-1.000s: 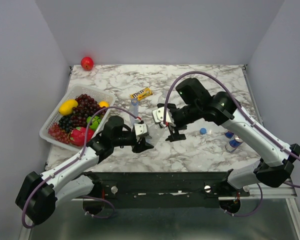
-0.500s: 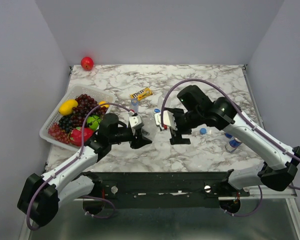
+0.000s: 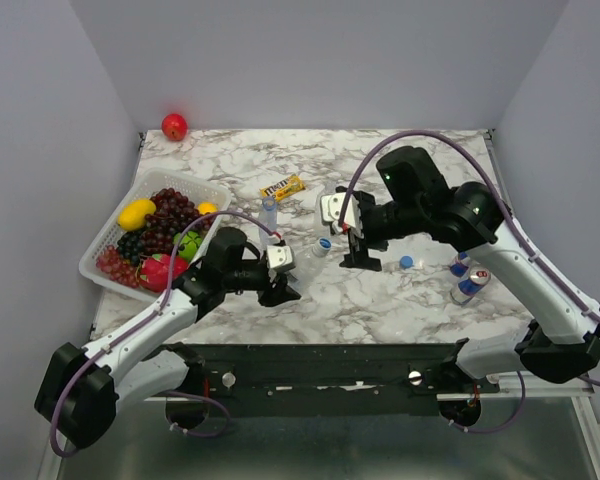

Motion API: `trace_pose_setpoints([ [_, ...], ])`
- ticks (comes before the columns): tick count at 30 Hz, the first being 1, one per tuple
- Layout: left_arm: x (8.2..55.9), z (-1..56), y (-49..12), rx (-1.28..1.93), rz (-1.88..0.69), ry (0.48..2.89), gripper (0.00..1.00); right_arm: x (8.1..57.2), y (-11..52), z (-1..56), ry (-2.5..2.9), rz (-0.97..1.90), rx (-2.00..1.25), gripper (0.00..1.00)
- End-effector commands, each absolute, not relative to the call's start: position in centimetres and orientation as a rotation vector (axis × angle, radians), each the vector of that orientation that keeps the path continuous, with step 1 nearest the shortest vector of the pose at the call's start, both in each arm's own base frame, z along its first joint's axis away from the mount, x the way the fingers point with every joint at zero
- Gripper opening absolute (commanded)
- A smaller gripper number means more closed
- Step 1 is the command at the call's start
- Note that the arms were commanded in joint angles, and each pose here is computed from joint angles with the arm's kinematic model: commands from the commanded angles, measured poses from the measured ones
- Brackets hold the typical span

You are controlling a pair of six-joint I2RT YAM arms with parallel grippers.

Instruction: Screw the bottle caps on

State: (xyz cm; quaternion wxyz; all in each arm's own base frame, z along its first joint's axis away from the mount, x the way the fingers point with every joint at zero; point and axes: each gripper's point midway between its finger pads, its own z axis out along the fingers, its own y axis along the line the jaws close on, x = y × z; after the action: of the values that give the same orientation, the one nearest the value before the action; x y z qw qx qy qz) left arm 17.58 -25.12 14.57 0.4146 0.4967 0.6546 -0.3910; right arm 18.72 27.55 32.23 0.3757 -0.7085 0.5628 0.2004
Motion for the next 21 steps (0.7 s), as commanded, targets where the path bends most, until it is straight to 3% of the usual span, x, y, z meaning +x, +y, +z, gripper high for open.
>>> trace_pose_setpoints([
  [1,16.5,15.1,-25.5,1.386,-0.984,1.572,0.00,17.5,30.3,33.5,1.246,0.648,-1.836,0.94],
  [21,19.1,16.9,-25.4,1.182,-0.973,1.611,0.00,16.1,29.1,29.0,1.390,0.670,-1.935,0.90],
])
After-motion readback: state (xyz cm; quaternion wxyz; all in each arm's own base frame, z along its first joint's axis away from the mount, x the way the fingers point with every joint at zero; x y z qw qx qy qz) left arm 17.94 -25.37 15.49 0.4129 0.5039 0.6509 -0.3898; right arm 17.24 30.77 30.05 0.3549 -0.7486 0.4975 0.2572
